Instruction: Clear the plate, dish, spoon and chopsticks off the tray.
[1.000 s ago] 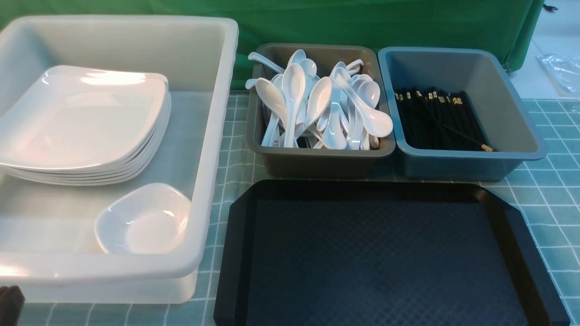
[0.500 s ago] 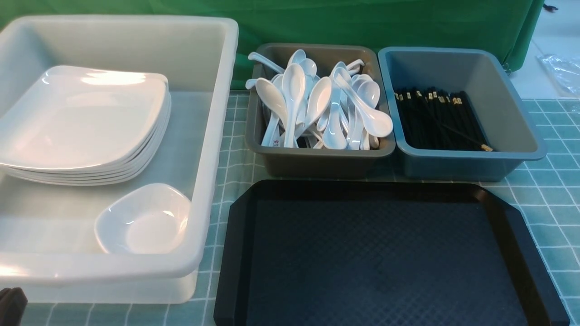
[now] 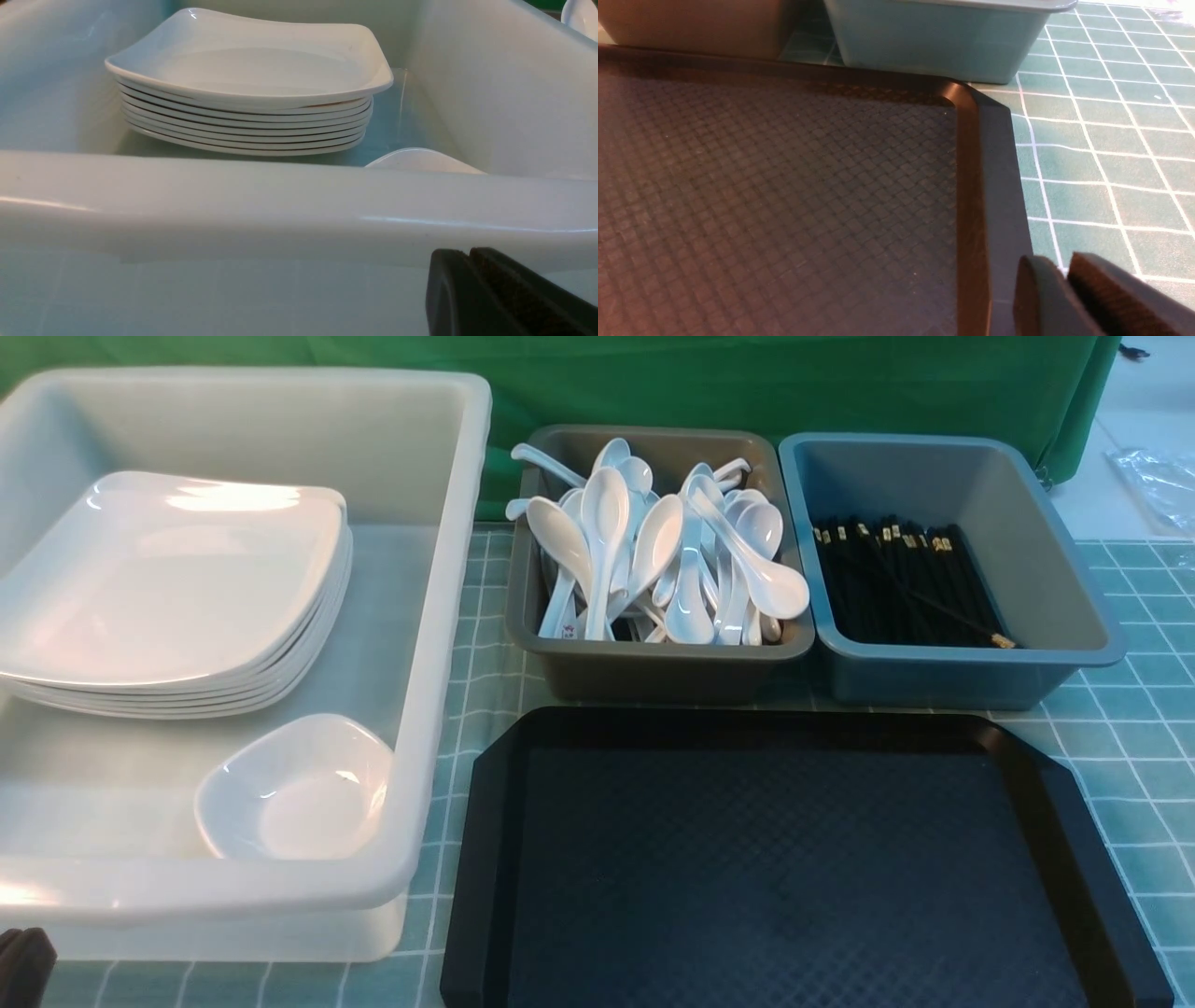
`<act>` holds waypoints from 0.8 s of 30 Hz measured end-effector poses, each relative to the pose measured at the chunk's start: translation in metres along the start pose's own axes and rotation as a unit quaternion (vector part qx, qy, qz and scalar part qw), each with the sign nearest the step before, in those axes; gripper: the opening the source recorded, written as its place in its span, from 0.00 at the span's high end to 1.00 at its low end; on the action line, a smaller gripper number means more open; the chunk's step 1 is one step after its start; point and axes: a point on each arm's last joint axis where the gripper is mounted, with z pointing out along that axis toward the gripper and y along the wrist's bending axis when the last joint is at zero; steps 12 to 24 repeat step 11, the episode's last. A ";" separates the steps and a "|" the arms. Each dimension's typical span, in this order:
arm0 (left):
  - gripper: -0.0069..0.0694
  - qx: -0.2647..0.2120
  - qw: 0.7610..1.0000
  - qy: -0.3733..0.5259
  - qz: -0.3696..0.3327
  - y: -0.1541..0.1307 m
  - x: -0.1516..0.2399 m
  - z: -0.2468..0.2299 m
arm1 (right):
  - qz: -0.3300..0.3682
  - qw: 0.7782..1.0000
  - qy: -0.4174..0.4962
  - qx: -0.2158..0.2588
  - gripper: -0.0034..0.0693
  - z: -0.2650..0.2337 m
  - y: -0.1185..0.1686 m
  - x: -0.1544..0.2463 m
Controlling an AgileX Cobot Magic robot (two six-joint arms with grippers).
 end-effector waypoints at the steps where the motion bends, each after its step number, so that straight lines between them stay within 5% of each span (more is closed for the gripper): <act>1: 0.89 0.000 1.000 0.000 0.000 0.000 0.000 0.000 | 0.000 1.000 0.000 0.000 0.77 0.000 0.000 0.000; 24: 0.89 0.000 1.000 0.000 0.001 0.000 0.000 0.000 | 0.000 1.000 0.000 0.000 0.74 0.000 0.000 0.000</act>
